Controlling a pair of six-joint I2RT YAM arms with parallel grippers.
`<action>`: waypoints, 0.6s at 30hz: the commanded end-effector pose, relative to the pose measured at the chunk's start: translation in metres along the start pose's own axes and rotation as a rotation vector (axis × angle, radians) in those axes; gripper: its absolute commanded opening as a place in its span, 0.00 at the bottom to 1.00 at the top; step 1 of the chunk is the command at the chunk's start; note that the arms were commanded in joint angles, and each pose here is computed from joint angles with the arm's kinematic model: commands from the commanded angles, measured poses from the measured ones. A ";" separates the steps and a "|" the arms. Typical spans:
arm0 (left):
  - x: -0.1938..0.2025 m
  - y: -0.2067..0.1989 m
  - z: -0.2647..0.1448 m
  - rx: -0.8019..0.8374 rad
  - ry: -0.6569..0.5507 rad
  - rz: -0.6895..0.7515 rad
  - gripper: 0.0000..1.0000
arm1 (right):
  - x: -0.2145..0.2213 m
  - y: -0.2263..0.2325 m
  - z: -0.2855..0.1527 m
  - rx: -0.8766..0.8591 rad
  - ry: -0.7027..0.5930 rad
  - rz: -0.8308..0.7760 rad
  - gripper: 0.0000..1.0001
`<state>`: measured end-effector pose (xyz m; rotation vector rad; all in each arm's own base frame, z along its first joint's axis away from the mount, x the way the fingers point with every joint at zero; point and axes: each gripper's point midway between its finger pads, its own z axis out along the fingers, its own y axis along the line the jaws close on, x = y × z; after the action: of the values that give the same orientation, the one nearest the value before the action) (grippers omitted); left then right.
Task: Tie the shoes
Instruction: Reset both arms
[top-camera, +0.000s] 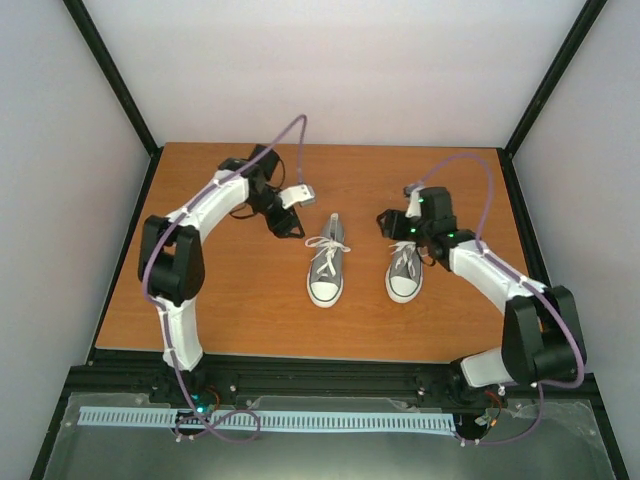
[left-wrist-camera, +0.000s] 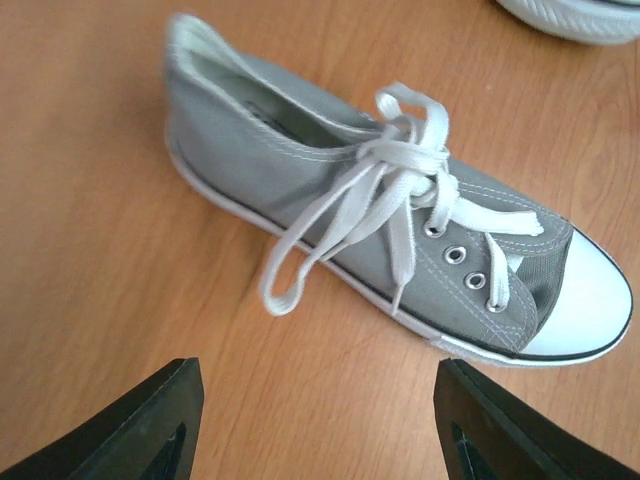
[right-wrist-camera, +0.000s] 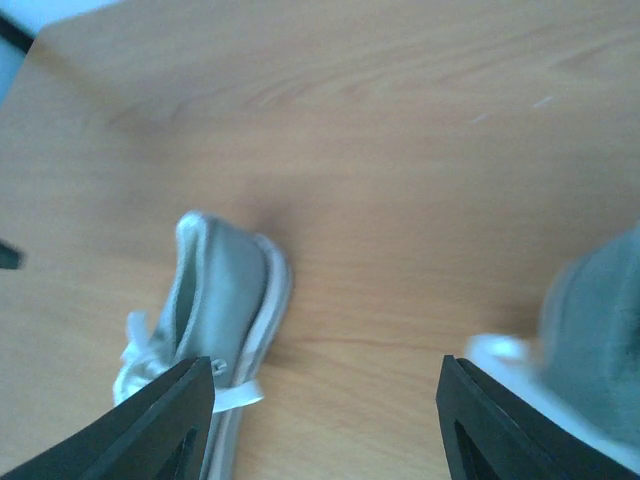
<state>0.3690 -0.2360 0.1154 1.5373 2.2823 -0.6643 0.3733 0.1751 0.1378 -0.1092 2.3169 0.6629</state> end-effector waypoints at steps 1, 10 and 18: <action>-0.007 0.030 -0.064 -0.124 -0.151 -0.116 0.69 | -0.047 -0.045 -0.048 0.131 -0.159 0.037 0.66; 0.087 0.144 -0.154 -0.550 -0.366 -0.606 1.00 | -0.059 -0.165 -0.138 0.428 -0.390 0.208 1.00; 0.169 0.157 -0.156 -0.810 -0.393 -0.789 1.00 | -0.031 -0.200 -0.155 0.593 -0.435 0.251 1.00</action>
<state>0.4405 0.0112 0.1099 0.2470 2.4692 -0.2559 0.3561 -0.0617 0.1635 0.5136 2.0760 0.1624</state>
